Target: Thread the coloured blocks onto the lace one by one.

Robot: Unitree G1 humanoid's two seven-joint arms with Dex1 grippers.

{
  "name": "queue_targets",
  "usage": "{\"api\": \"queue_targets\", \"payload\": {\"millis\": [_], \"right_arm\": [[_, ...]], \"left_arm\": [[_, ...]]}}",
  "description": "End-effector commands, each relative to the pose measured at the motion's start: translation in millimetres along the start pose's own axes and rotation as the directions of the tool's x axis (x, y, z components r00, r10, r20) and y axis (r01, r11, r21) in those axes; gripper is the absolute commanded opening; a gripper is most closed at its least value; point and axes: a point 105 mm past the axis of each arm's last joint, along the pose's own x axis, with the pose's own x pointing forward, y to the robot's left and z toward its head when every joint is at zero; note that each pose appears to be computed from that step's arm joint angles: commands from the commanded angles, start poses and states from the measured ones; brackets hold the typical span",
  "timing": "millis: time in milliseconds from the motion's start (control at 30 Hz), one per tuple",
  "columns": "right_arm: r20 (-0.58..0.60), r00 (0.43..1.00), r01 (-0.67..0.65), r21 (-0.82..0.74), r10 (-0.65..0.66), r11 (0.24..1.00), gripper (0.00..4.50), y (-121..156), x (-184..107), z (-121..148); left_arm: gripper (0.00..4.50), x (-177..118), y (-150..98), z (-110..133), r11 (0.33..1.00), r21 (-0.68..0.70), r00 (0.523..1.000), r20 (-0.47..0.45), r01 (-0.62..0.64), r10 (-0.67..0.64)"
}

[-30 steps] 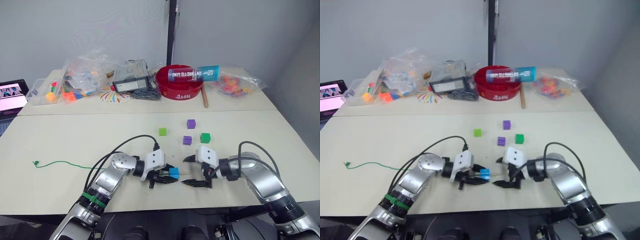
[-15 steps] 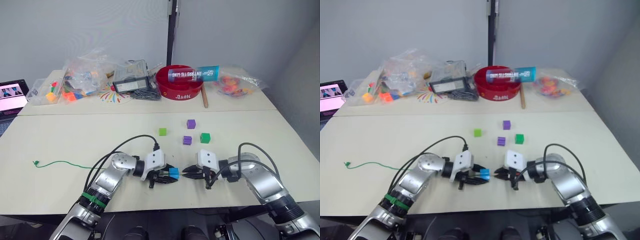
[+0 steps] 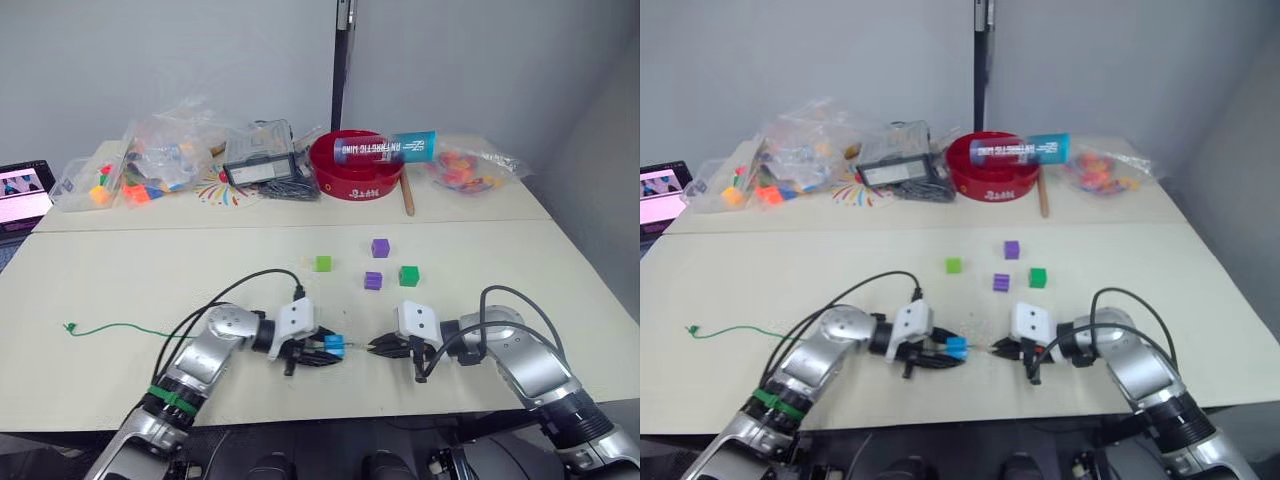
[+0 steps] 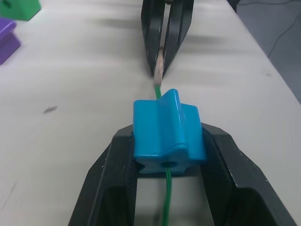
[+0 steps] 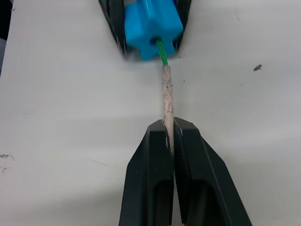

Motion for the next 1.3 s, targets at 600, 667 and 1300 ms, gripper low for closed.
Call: {"api": "queue_targets", "payload": {"millis": [600,667,1300], "right_arm": [[-0.013,1.0,-0.029,-0.049,0.028,0.998,0.0,-2,8,9],[-0.011,1.0,-0.029,-0.052,0.028,0.998,0.0,-2,9,10],[0.004,0.999,-0.039,-0.058,0.039,0.998,0.0,-3,14,15]], "left_arm": [[1.35,-206,5,-86,0.951,-0.112,0.919,-0.31,-0.289,0.242],[1.35,-204,5,-85,0.949,-0.131,0.928,-0.285,-0.288,0.242],[4.42,-174,16,20,0.986,-0.098,0.982,-0.145,-0.138,0.124]]}}
